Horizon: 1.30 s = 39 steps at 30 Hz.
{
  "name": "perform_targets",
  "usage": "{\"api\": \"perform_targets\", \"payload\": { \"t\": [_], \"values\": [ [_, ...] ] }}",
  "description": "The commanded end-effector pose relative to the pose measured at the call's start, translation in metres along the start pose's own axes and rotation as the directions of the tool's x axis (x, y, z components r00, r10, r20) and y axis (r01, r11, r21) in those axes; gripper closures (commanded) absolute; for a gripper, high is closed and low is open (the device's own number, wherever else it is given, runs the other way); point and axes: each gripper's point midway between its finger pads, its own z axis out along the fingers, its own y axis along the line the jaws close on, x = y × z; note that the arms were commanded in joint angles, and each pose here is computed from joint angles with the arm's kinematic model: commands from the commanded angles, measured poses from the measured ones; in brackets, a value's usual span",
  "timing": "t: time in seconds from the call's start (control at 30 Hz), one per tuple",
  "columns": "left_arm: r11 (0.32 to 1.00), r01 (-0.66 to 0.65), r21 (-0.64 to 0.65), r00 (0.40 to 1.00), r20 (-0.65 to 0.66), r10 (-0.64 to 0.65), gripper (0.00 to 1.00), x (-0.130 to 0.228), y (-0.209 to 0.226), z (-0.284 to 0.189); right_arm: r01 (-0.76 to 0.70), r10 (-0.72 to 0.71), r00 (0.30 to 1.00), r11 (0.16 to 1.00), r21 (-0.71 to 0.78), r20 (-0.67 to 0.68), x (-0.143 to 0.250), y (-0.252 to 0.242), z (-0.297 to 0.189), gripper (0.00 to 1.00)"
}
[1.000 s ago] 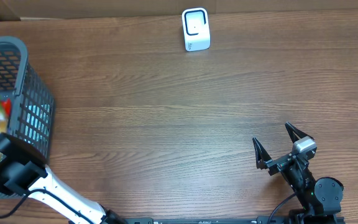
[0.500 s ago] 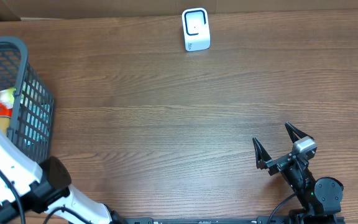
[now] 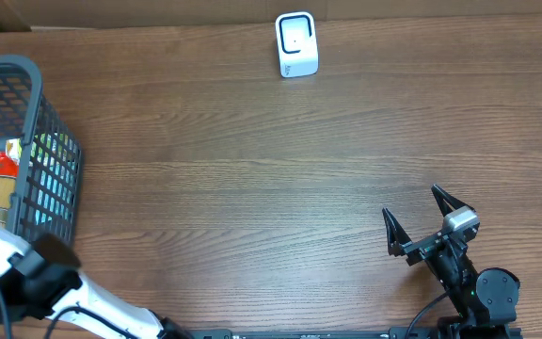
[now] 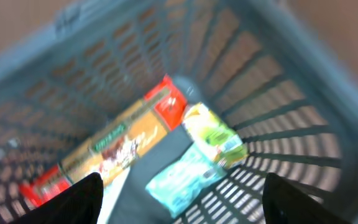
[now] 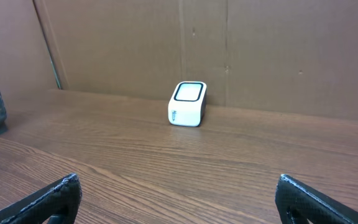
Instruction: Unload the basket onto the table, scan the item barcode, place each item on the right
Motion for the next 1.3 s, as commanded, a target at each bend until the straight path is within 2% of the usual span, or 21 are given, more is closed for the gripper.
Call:
{"api": "perform_targets", "payload": {
  "t": [0.0,0.17,0.37,0.53,0.77,0.97,1.07,1.23,1.27],
  "values": [
    [0.99,0.141,0.017,0.98,-0.146,-0.137,0.26,0.017,0.014,0.047,0.001,-0.001,1.0,1.0,-0.002,0.001,0.003,0.0,0.0,0.0],
    [0.981,0.191,-0.032,0.946,-0.261,-0.193,0.27,0.036,0.02,0.096,0.001,-0.001,1.0,1.0,-0.002,0.001,0.003,0.0,0.0,0.0],
    [0.975,0.213,-0.058,0.915,-0.337,-0.221,0.27,0.052,0.01,0.149,0.001,-0.001,1.0,1.0,-0.002,0.001,0.003,0.0,0.0,0.0],
    [0.975,0.211,-0.074,0.903,-0.366,-0.223,0.28,0.063,-0.003,0.18,0.001,-0.001,1.0,1.0,-0.002,0.001,0.003,0.0,0.0,0.0],
    [0.984,0.173,-0.046,0.923,-0.341,-0.178,0.26,0.063,-0.033,0.206,0.001,-0.001,1.0,1.0,-0.002,0.001,0.003,0.0,0.0,0.0],
    [0.997,0.063,-0.044,0.942,-0.327,-0.074,0.26,0.066,-0.051,0.2,0.001,-0.001,1.0,1.0,-0.002,0.001,0.003,0.0,0.0,0.0],
    [0.998,0.048,-0.03,0.946,-0.318,-0.055,0.25,0.063,-0.056,0.187,0.001,-0.001,1.0,1.0,-0.002,0.001,0.003,0.0,0.0,0.0],
    [1.0,-0.013,0.006,0.961,-0.276,0.014,0.26,0.051,-0.056,0.146,0.001,-0.001,1.0,1.0,-0.002,0.001,0.003,0.0,0.0,0.0],
    [1.0,-0.021,0.019,0.971,-0.239,0.025,0.26,0.042,-0.056,0.123,0.001,-0.001,1.0,1.0,-0.002,0.001,0.003,0.0,0.0,0.0]
  ]
}}
